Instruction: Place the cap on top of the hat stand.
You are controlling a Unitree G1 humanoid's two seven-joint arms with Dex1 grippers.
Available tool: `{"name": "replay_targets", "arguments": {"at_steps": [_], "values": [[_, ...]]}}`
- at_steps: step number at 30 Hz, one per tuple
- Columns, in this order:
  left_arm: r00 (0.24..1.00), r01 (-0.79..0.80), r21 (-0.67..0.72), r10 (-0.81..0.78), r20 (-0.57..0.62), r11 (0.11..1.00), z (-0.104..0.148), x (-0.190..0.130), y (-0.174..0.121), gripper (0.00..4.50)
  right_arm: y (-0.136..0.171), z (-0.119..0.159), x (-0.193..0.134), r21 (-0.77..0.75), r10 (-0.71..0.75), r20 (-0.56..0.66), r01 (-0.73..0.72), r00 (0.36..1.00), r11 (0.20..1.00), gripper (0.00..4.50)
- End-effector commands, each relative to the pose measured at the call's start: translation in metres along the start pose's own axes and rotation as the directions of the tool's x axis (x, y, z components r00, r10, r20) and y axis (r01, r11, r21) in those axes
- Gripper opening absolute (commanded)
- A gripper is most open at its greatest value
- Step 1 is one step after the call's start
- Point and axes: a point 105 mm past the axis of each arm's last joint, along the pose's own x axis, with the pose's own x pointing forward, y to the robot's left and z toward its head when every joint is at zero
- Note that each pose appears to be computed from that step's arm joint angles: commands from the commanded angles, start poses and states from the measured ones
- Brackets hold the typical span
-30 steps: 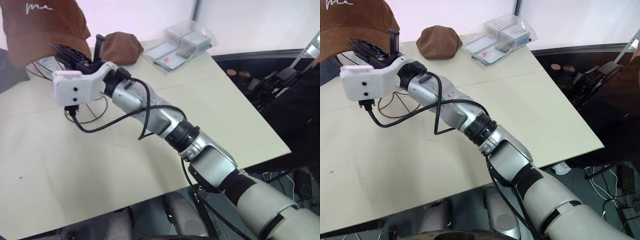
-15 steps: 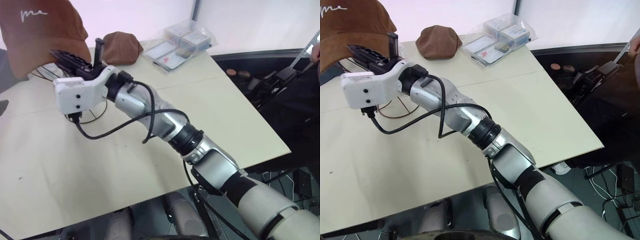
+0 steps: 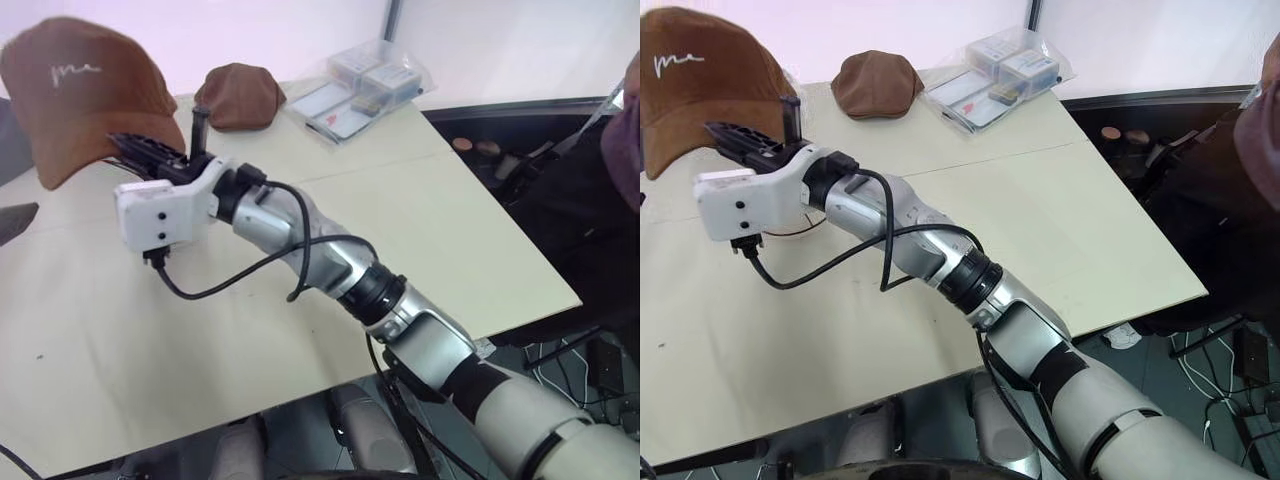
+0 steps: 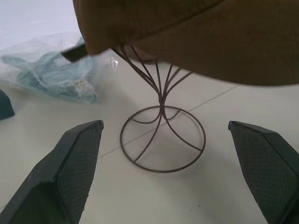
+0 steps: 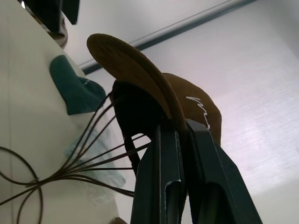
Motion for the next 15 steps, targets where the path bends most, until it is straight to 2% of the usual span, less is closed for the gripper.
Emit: {"name": "replay_targets", "arguments": {"at_steps": [1, 2, 5, 11, 15], "values": [[0.999, -0.004, 0.057, 0.002, 0.032, 0.998, 0.016, -0.001, 0.0, 4.5, -0.011, 0.019, 0.003, 0.005, -0.031, 0.066, 0.031, 0.997, 1.0, 0.71], [0.999, -0.003, 0.057, 0.002, 0.033, 0.998, 0.016, 0.0, 0.0, 4.5, -0.01, 0.018, 0.002, 0.002, -0.026, 0.065, 0.026, 0.998, 1.0, 0.99], [0.999, -0.002, 0.056, 0.0, 0.034, 0.998, 0.015, 0.0, 0.0, 4.5, -0.006, 0.017, 0.001, 0.003, 0.005, 0.056, -0.006, 0.998, 1.0, 2.5], [1.0, -0.002, 0.054, 0.001, 0.029, 0.999, 0.012, 0.001, 0.001, 4.5, 0.006, 0.024, -0.005, 0.091, 0.075, 0.092, -0.084, 0.993, 0.992, 2.5], [1.0, 0.004, 0.05, -0.005, 0.023, 0.999, 0.01, 0.003, 0.004, 4.5, 0.023, 0.01, -0.021, 0.363, 0.166, 0.04, -0.169, 0.985, 0.916, 2.5]]}}
